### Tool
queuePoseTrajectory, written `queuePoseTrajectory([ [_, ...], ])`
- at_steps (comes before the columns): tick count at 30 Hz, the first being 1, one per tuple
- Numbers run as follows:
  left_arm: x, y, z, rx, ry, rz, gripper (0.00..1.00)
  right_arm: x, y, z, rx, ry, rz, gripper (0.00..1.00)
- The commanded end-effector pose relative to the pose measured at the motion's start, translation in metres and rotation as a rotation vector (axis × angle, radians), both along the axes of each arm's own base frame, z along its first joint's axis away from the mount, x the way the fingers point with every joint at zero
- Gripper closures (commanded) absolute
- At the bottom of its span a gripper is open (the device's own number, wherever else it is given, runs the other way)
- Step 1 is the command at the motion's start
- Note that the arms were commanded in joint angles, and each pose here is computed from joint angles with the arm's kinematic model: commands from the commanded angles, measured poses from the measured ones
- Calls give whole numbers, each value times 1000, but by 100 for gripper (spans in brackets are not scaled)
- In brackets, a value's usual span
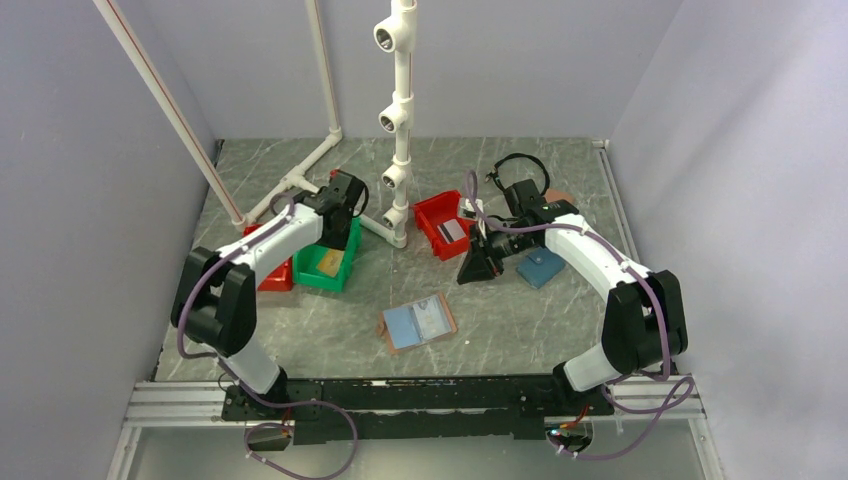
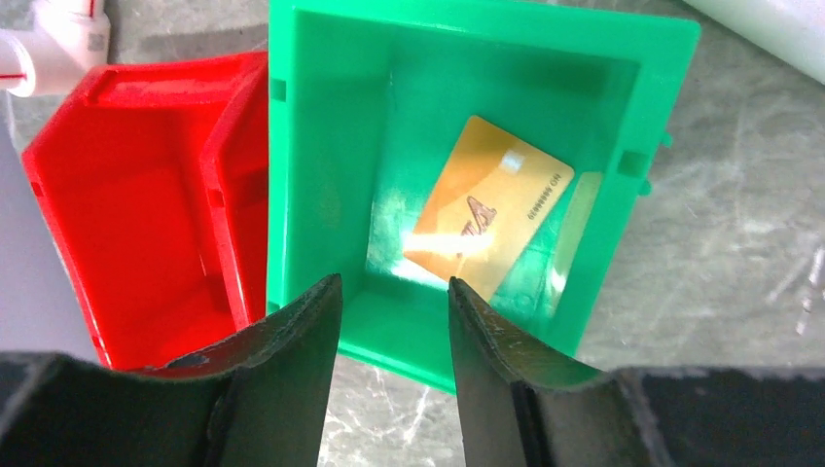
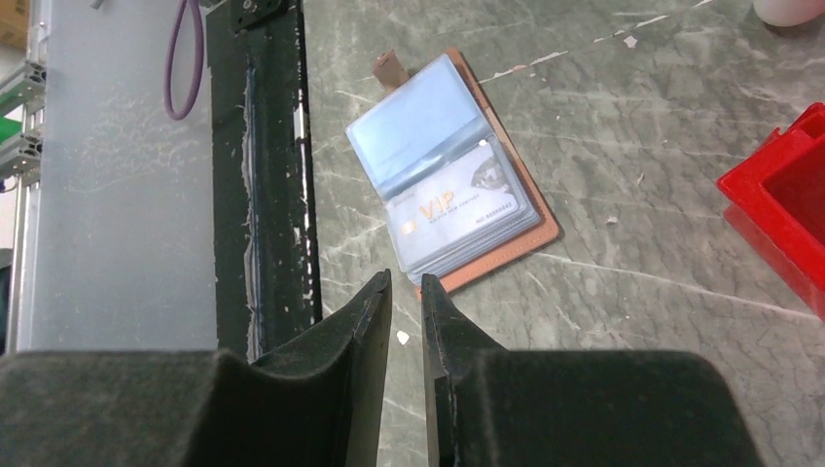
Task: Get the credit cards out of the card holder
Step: Place the credit card in the storage box.
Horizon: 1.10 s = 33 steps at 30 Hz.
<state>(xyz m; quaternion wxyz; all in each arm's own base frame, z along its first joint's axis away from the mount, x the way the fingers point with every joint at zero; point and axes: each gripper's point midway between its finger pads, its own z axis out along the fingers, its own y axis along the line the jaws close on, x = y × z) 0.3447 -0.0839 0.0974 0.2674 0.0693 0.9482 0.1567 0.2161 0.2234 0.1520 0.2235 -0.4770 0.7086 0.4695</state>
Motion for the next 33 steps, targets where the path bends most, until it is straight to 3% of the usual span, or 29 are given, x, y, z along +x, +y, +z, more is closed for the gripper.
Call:
queuePoseTrajectory([
  [1,-8,-19,41,-187,-87,8,49,2,4,19,60,-62,28,80],
  [5,-31,-38,64,-390,-167,-53,44,0,2,21,59,-85,39,80],
  [12,-86,-76,75,-787,-239,-153,17,-8,2,25,89,-135,63,78],
  [17,-115,-104,91,-1063,-263,-224,17,-22,2,12,75,-204,69,73],
  [22,-137,-137,95,-1359,-195,-281,19,-33,1,14,133,-325,124,72],
  [27,-146,-152,86,-1422,-104,-272,18,-54,-1,0,208,-449,246,72],
  [33,-156,-177,66,-1275,-70,-289,22,-52,4,-12,189,-410,227,77],
])
